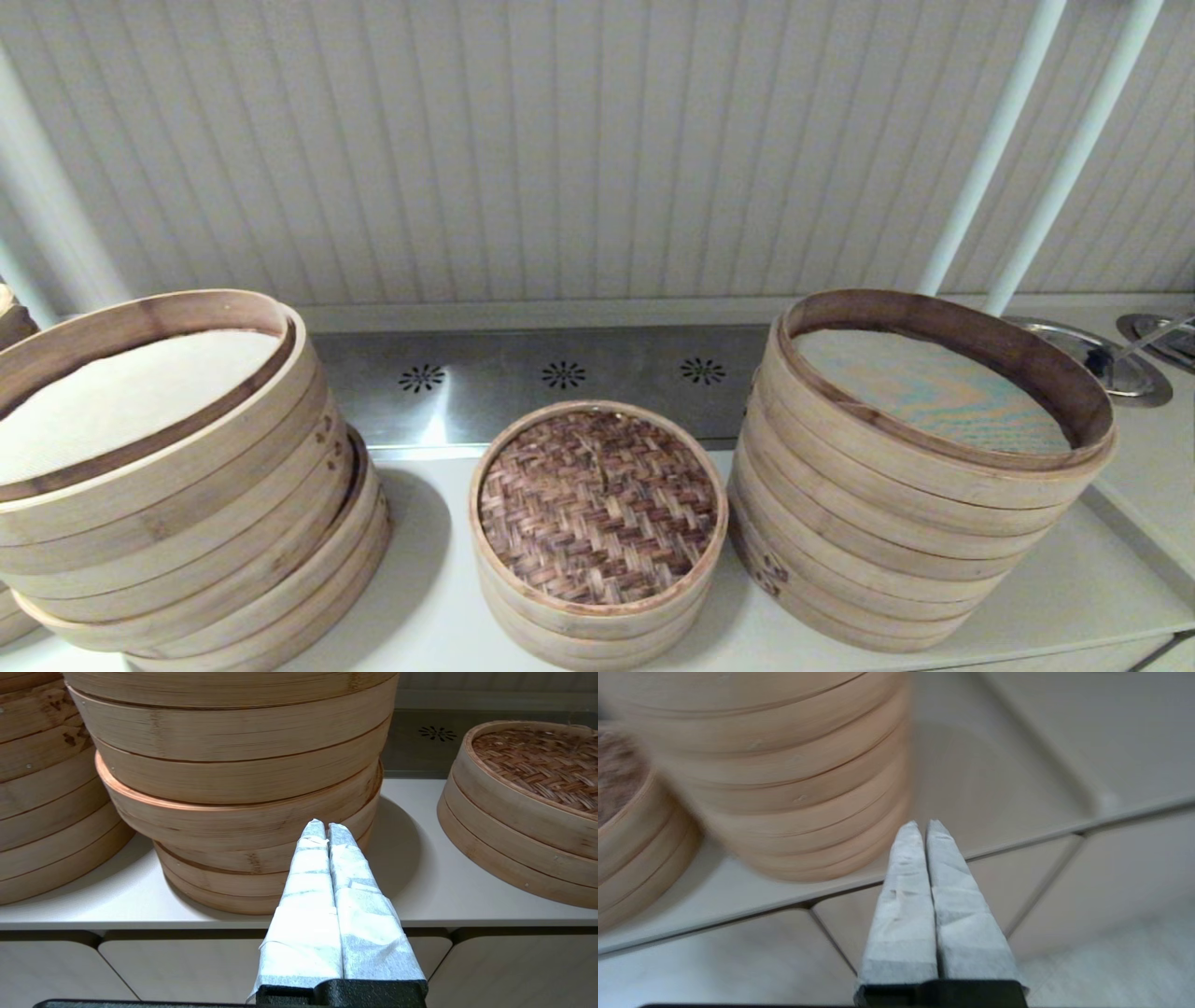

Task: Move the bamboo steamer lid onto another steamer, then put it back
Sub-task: Pick up the steamer

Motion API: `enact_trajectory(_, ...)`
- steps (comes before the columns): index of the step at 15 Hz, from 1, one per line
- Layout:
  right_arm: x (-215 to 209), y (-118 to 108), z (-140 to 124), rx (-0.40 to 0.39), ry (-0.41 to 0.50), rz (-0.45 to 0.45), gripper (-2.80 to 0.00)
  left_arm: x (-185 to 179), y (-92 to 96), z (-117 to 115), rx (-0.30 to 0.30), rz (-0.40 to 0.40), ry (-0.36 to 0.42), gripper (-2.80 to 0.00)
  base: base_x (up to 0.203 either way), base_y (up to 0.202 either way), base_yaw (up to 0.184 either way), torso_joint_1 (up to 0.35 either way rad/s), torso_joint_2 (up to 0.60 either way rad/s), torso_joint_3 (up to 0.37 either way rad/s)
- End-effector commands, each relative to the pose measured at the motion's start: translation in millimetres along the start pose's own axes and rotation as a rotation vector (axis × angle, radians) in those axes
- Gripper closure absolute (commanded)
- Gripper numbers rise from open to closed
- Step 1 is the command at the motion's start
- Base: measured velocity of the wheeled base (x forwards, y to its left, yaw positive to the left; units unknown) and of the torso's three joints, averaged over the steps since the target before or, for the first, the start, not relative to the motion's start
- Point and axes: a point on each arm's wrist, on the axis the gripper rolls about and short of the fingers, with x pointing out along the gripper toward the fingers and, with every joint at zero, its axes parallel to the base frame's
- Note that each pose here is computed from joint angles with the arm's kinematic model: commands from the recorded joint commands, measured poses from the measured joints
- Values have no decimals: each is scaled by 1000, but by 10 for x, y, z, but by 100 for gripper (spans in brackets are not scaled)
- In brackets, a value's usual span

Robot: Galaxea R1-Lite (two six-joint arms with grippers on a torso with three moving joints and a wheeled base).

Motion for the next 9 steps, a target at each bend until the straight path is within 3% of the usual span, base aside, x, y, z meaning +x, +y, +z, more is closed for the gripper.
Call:
enact_trajectory(1,76,-5,-154,-40,-34,85,0,0,0,0,-1,-1,-1,0,0,0,0,0,0,0)
enact_trajectory(5,44,-8,-430,-86,-102,180,0,0,0,0,-1,1,-1,0,0,0,0,0,0,0)
enact_trajectory(9,24,-27,-640,-100,-130,193,0,0,0,0,-1,1,-1,0,0,0,0,0,0,0)
